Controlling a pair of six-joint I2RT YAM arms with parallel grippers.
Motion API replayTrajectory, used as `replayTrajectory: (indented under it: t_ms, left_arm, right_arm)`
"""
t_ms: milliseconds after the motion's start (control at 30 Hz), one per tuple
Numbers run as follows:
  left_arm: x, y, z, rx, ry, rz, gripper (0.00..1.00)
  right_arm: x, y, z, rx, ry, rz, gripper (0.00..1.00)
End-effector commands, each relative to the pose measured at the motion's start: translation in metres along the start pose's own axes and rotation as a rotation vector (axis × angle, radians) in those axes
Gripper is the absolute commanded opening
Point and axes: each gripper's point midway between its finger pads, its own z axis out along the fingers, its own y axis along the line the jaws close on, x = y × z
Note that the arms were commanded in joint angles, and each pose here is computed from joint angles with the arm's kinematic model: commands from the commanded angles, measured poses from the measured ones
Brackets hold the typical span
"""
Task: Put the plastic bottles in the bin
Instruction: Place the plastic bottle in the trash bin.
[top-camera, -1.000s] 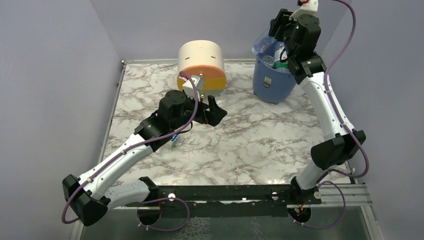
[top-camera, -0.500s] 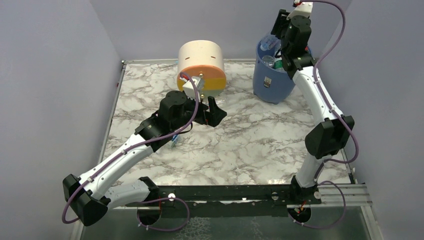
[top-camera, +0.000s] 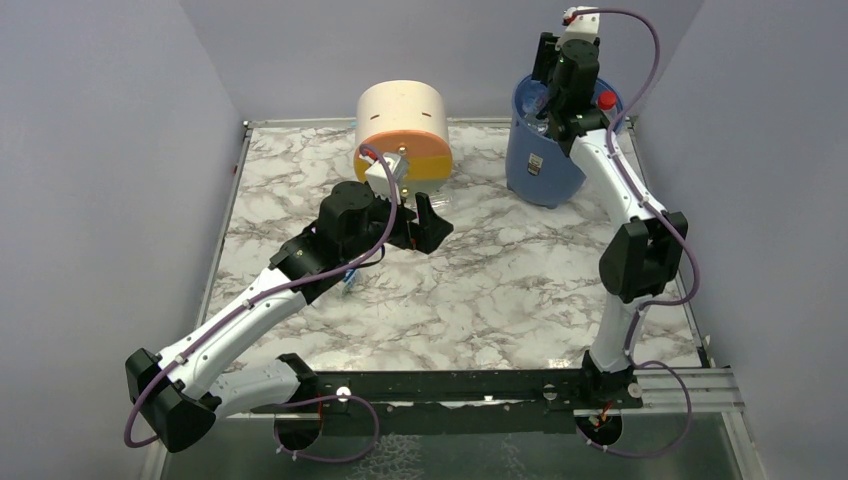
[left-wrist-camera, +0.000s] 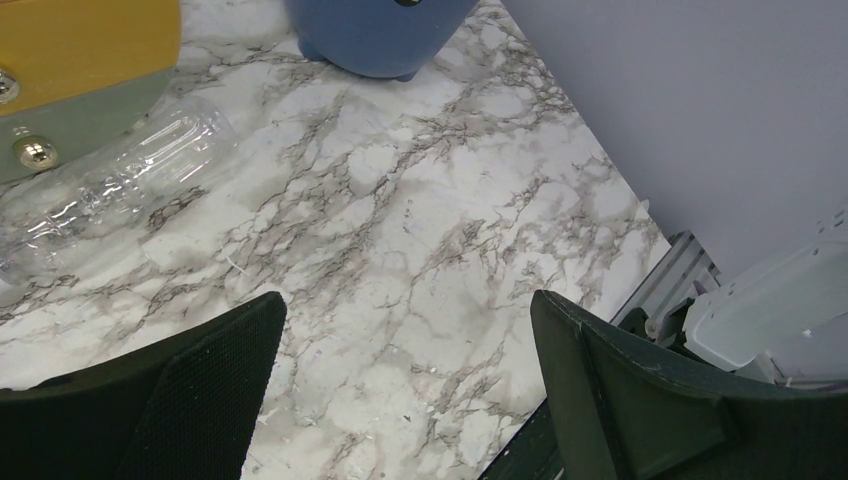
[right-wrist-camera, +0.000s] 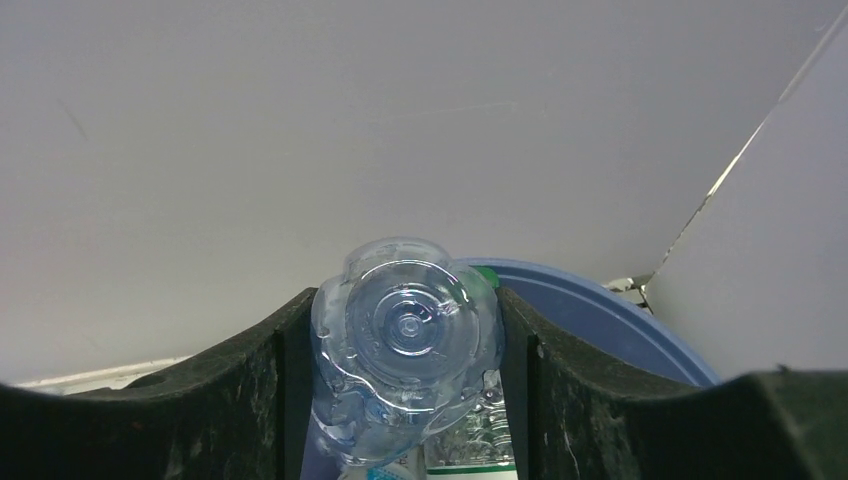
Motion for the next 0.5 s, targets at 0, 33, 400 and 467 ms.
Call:
replayTrajectory:
  t_ms: [0,33,400,467]
  left_arm:
    - [0.0,0.006,0.0,-0.023,-0.004,-0.005,0.99]
    - [0.001,0.006,0.001,-0.024,-0.003,-0.005,0.99]
    - [0.007,0.008,0.007,-0.023,0.012,-0.012,0.99]
    - [0.007,0.008,0.007,-0.023,0.014,-0.014,0.99]
  right_arm:
    - [-0.018,-0.006,0.004,0.031,-0.04,0.005,0.64]
    - [-0.017,-0.006,0.004,0.027,-0.037,0.002,0.66]
    - [-0.04,-0.003,-0.01,-0.022,-0.04,0.032,0.85]
    - [-0.046,-0.002,-0.014,-0.035,-0.04,0.043,0.85]
